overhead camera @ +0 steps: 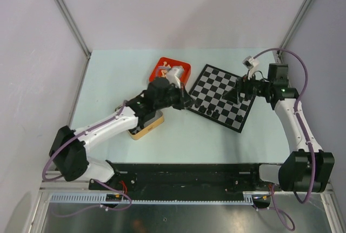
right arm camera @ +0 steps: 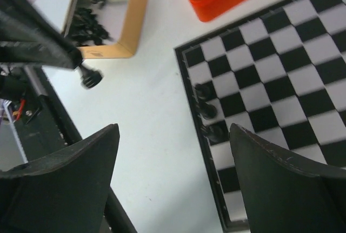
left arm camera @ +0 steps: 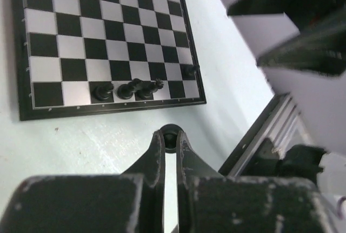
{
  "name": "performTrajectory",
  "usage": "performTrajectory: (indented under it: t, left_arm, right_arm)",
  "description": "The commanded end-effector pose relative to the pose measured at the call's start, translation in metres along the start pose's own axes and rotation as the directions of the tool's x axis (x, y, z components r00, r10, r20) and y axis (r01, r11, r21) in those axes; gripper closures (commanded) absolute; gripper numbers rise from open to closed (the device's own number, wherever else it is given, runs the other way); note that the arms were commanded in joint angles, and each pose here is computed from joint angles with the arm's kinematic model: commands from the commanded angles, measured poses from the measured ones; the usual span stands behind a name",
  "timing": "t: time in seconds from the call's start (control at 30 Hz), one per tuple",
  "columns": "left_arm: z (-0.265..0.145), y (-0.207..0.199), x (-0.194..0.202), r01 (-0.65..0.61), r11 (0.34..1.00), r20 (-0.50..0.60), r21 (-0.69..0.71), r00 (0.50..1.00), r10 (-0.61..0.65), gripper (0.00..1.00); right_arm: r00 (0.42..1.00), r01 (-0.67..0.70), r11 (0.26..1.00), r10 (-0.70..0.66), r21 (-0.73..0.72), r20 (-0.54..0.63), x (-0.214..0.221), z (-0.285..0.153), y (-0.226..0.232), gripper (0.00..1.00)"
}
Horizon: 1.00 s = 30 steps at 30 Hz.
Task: Set up the chess pieces on the board
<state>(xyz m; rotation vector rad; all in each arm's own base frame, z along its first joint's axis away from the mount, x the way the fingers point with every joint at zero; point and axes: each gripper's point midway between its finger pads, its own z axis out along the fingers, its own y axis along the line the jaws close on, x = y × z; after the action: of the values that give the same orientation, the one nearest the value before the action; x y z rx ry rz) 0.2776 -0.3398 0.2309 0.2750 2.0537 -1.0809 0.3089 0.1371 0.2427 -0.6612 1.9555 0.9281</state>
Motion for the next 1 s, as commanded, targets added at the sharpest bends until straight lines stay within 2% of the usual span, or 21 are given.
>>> performTrajectory:
  t: [0.0, 0.23, 0.27, 0.33, 0.37, 0.53, 0.97]
  left_arm:
    - [0.017, -0.019, 0.021, -0.291, 0.957, -0.087, 0.006, 0.953, 0.29, 1.0]
    - [0.058, -0.059, 0.067, -0.454, 0.887, -0.17, 0.082, 0.871, 0.461, 1.0]
    - [0.063, -0.068, 0.061, -0.469, 0.88, -0.149, 0.079, 0.867, 0.475, 1.0]
    - [0.08, -0.067, 0.08, -0.5, 0.862, -0.188, 0.088, 0.841, 0.507, 1.0]
    - [0.087, -0.074, 0.076, -0.509, 0.857, -0.176, 0.085, 0.839, 0.515, 1.0]
    - [0.12, -0.063, 0.094, -0.577, 0.816, -0.221, 0.021, 0.793, 0.567, 1.0]
    - [0.172, -0.043, 0.101, -0.642, 0.764, -0.238, -0.063, 0.753, 0.613, 1.0]
  right_arm:
    - [1.0, 0.004, 0.992, -0.002, 0.125, -0.022, 0.02, -0.022, -0.037, 0.13]
    - [0.998, -0.07, 0.945, 0.066, 0.32, 0.024, 0.035, -0.048, -0.088, 0.11]
    - [0.997, -0.079, 0.935, 0.07, 0.346, 0.038, 0.034, -0.052, -0.093, 0.11]
    - [0.994, -0.101, 0.911, 0.073, 0.4, 0.085, 0.03, -0.064, -0.104, 0.11]
    - [0.991, -0.121, 0.902, 0.089, 0.414, 0.095, 0.034, -0.067, -0.107, 0.11]
    - [0.983, -0.158, 0.885, 0.1, 0.437, 0.151, 0.045, -0.081, -0.112, 0.12]
    - [0.98, -0.167, 0.897, 0.107, 0.409, 0.166, 0.063, -0.084, -0.116, 0.1]
